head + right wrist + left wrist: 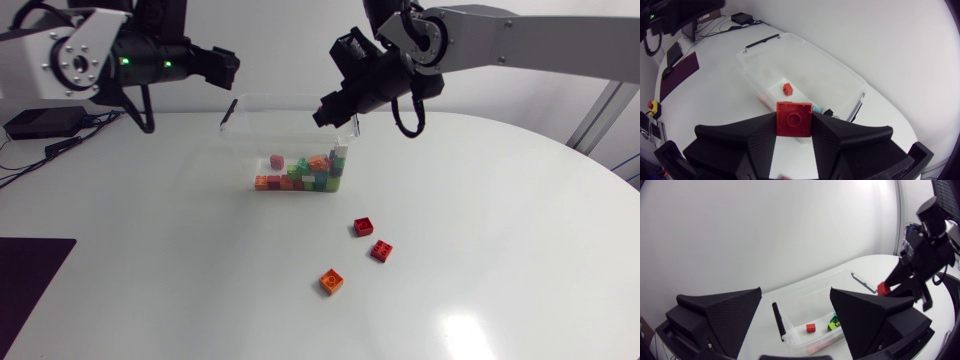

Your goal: Place the duplo bricks in the container

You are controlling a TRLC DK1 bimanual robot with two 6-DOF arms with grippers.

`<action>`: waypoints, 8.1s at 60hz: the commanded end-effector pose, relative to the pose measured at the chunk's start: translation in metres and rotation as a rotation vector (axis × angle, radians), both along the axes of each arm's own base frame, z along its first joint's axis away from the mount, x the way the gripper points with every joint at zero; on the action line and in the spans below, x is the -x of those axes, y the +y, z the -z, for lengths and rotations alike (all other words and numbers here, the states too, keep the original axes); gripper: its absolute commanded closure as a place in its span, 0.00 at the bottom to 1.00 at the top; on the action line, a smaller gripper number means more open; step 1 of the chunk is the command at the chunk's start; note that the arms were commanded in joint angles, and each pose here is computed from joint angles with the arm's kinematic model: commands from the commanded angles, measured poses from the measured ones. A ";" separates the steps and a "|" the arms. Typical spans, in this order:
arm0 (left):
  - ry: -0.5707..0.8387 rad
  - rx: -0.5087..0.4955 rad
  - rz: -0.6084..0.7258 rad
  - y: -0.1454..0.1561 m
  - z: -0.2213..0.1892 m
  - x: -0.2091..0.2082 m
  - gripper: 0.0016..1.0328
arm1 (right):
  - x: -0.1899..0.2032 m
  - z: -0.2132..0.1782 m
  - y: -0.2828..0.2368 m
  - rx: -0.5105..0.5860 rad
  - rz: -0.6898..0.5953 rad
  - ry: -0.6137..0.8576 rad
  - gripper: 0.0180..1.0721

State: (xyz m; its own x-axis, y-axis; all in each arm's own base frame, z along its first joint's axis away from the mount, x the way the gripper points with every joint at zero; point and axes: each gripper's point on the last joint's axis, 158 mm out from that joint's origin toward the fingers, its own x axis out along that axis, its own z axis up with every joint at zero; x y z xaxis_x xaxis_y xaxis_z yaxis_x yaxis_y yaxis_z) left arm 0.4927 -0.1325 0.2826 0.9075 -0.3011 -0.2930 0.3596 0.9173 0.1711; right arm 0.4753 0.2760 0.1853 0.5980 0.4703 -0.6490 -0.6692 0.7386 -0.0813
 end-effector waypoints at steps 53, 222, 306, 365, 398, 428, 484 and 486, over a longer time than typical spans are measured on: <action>0.600 -0.375 0.546 -0.122 0.188 0.189 0.07 | -0.021 -0.025 -0.050 -0.004 0.091 -0.102 0.05; 0.542 -0.212 0.304 -0.115 0.102 0.097 0.65 | 0.145 0.202 -0.114 0.280 -0.137 0.339 0.67; 0.150 -0.043 0.004 0.003 0.039 0.013 0.05 | -0.011 -0.002 0.003 -0.062 -0.055 -0.024 0.67; 0.409 -0.312 0.578 -0.135 0.172 0.144 0.05 | 0.007 -0.013 -0.083 -0.031 0.081 -0.070 0.06; 0.532 -0.446 0.775 -0.218 0.229 0.148 0.05 | 0.198 0.065 -0.142 0.112 -0.063 0.120 0.06; 0.651 -0.533 0.787 -0.258 0.295 0.118 0.07 | 0.288 0.124 -0.146 0.267 -0.310 0.268 0.06; 0.815 -0.640 0.796 -0.235 0.311 0.128 0.69 | 0.377 0.188 -0.131 0.443 -0.736 0.424 0.06; 0.814 -0.630 0.798 -0.233 0.305 0.130 0.69 | 0.378 0.190 -0.130 0.446 -0.746 0.425 0.06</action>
